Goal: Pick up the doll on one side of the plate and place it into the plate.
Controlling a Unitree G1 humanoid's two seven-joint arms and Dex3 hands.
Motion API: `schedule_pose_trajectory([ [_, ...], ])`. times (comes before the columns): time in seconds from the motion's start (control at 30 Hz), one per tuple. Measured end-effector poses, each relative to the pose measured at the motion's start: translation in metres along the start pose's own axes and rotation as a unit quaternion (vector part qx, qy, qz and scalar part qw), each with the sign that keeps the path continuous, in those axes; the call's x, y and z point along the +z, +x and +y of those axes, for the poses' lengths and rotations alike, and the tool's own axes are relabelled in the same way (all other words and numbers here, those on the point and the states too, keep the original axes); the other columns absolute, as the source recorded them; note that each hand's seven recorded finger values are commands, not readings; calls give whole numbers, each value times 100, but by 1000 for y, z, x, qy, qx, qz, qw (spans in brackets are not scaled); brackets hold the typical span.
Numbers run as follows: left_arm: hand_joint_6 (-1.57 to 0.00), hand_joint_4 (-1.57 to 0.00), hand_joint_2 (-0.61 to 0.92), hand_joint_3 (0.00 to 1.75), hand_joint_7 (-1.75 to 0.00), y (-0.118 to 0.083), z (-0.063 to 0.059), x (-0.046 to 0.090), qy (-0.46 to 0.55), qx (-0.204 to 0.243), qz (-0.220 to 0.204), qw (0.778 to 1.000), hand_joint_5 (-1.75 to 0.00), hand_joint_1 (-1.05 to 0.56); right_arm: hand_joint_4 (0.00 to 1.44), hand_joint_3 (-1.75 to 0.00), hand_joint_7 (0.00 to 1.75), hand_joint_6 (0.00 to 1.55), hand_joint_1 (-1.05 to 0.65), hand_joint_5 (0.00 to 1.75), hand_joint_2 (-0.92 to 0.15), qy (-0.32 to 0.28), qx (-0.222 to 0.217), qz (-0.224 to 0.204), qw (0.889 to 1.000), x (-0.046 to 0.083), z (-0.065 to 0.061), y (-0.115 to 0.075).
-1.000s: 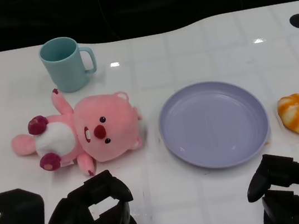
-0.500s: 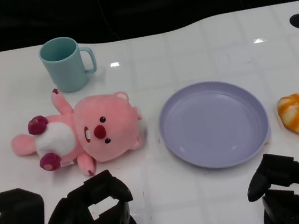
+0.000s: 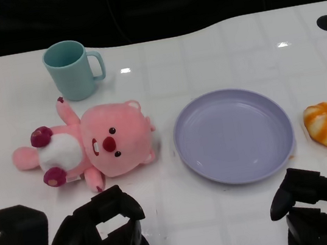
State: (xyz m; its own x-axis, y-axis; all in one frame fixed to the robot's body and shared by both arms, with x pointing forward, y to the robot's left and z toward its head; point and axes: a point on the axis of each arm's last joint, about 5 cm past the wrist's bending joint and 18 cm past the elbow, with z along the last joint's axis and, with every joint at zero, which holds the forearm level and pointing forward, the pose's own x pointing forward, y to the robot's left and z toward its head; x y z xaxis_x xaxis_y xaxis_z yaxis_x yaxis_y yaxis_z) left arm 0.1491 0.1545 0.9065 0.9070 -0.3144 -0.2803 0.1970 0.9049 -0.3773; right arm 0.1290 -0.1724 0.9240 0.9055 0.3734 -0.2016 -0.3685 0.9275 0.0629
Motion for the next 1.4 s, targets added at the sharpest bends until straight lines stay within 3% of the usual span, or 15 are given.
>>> schedule_pose_trajectory([
  [0.3,-77,-77,60,119,-134,0,0,1,0,-4,-2,1000,-165,-9,67,-118,160,50,-10,175,-65,0,1,1,1000,-1,0,0],
  [0.5,-77,-76,53,123,-119,0,0,2,1,-5,-6,1000,-154,-10,67,-118,160,50,-10,175,-66,0,2,1,1000,-2,-1,2],
  [0.67,-75,-72,51,117,-106,0,-1,5,1,-3,-18,1000,-144,-14,67,-117,160,50,-10,175,-66,0,2,0,1000,-2,-1,2],
  [0.83,-70,-55,51,105,-88,-1,-4,8,-2,-1,-32,999,-133,-16,66,-117,160,50,-10,175,-66,-1,2,0,1000,-2,-1,3],
  [0.97,-70,-51,68,68,-61,-2,-2,12,19,5,-55,998,-119,-23,66,-117,160,50,-10,175,-66,0,4,0,1000,-2,-1,3],
  [1.03,-71,-51,83,37,-47,-3,0,14,41,7,-64,997,-111,-30,66,-117,160,50,-10,175,-66,0,4,0,1000,-2,0,3],
  [1.1,-69,-47,90,19,-39,-4,3,17,72,8,-71,995,-105,-34,66,-118,161,50,-9,175,-66,0,4,0,1000,-2,0,3],
  [1.2,-65,-42,92,9,-32,-3,4,22,122,5,-81,989,-96,-38,66,-118,161,50,-9,175,-67,1,4,1,1000,-3,0,2],
  [1.4,-55,-29,92,5,-22,-3,4,30,201,-4,-113,973,-85,-41,66,-118,161,49,-6,175,-67,2,3,2,1000,-3,-1,2],
])
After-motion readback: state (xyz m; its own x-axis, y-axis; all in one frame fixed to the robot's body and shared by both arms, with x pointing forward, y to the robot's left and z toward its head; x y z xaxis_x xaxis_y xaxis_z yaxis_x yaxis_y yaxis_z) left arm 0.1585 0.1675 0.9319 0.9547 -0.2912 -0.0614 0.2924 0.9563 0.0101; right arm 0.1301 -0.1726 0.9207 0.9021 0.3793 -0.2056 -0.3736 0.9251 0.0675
